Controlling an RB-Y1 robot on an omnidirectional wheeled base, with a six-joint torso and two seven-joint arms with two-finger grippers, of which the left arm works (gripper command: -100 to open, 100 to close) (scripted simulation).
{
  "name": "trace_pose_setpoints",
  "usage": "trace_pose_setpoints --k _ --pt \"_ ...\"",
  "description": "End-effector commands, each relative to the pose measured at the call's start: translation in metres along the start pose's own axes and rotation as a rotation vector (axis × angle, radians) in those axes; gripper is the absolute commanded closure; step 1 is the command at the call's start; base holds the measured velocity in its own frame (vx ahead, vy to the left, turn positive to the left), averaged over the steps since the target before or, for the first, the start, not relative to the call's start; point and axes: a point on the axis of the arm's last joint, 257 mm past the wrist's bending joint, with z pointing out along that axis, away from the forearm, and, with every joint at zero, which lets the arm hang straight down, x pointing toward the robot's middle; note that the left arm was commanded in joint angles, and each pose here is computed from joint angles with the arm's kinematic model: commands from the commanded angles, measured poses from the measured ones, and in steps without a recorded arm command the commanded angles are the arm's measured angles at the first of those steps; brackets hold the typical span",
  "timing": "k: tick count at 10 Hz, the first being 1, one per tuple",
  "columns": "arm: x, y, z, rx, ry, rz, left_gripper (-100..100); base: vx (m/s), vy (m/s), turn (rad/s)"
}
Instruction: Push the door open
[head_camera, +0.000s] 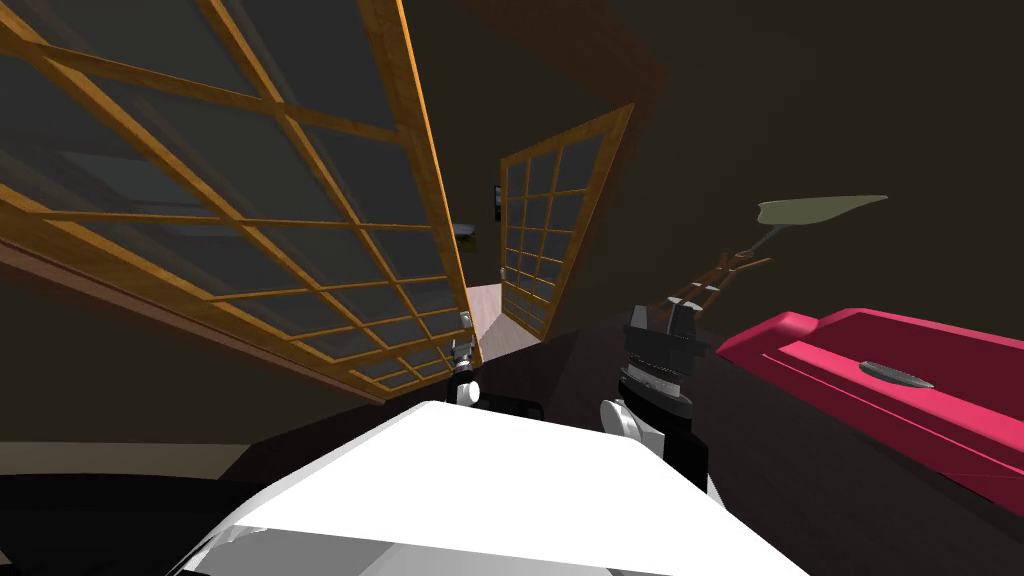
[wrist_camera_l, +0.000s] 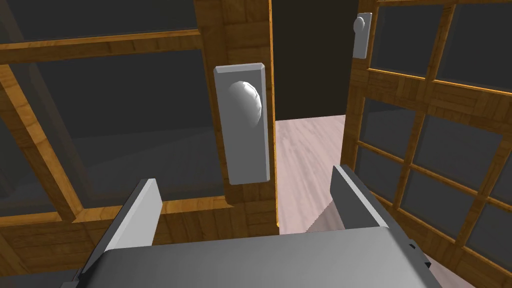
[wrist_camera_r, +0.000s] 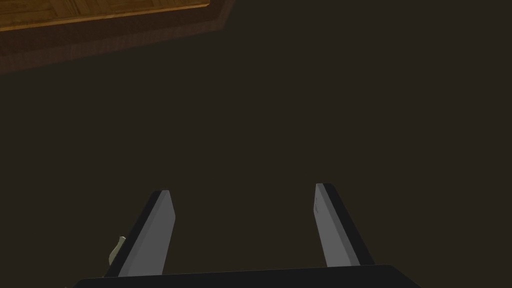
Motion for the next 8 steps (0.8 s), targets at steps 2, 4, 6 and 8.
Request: trace_pose_setpoints --k 2,4,6,8 --pt "0.0 -0.014 0.0044 0.004 0.009 0.019 -100 0.065 0.041 -0.026" --pt "0.0 -0.022 0.0064 0.007 0.013 0.029 -100 0.161 0.067 -0.026" --pt "-0.001 -0.029 0.0067 0.013 0.014 0.032 -100 0.204 0.083 -0.03" --pt "-0.004 -0.03 0.0035 0.021 0.008 0.019 -100 0.216 0.09 -0.034"
